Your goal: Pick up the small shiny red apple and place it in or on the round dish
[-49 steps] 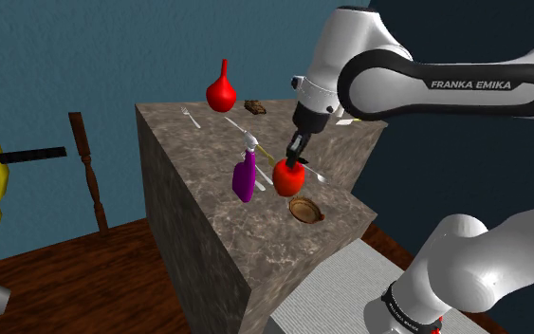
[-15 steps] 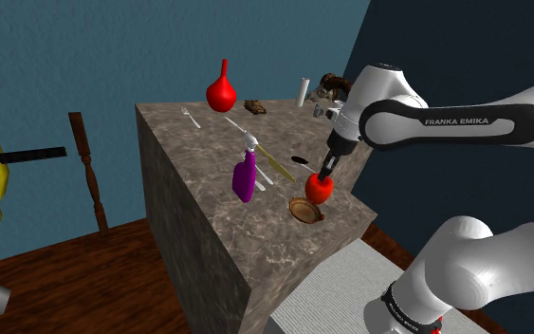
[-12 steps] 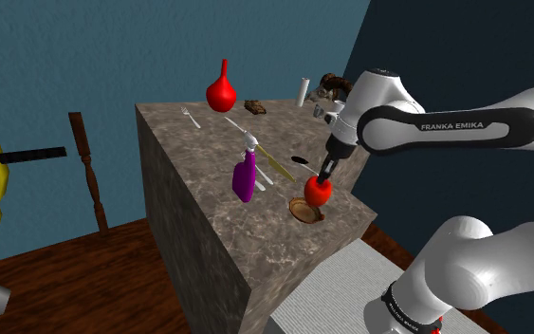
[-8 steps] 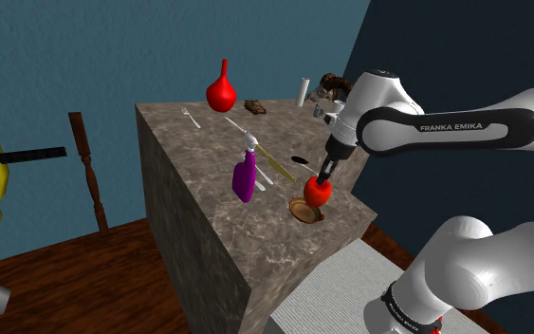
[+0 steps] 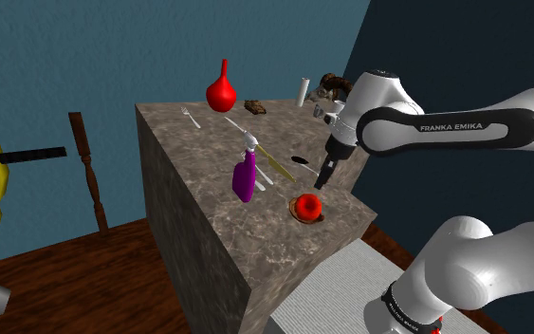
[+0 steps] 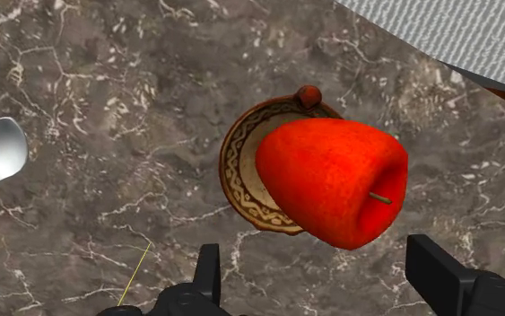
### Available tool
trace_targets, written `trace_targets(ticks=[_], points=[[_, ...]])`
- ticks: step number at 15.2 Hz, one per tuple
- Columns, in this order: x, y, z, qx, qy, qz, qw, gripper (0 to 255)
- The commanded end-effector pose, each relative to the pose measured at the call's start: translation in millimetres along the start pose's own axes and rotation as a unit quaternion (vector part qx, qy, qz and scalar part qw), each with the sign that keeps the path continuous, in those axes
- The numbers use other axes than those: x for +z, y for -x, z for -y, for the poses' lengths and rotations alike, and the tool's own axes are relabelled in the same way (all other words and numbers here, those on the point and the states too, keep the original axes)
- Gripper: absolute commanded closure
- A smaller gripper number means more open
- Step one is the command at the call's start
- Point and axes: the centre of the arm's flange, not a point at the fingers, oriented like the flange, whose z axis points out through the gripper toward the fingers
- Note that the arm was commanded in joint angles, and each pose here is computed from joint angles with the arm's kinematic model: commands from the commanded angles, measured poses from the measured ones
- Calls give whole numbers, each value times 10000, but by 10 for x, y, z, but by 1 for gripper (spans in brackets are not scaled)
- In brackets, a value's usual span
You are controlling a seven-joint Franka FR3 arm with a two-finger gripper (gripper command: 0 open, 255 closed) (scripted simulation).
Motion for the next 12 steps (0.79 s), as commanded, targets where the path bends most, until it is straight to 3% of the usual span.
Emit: trace_targets(ticks=[1,5,12], points=[[0,0,0,0,0,0,10000,0],[-500,0,0,0,0,0,10000,0],[-500,0,0,0,0,0,10000,0]])
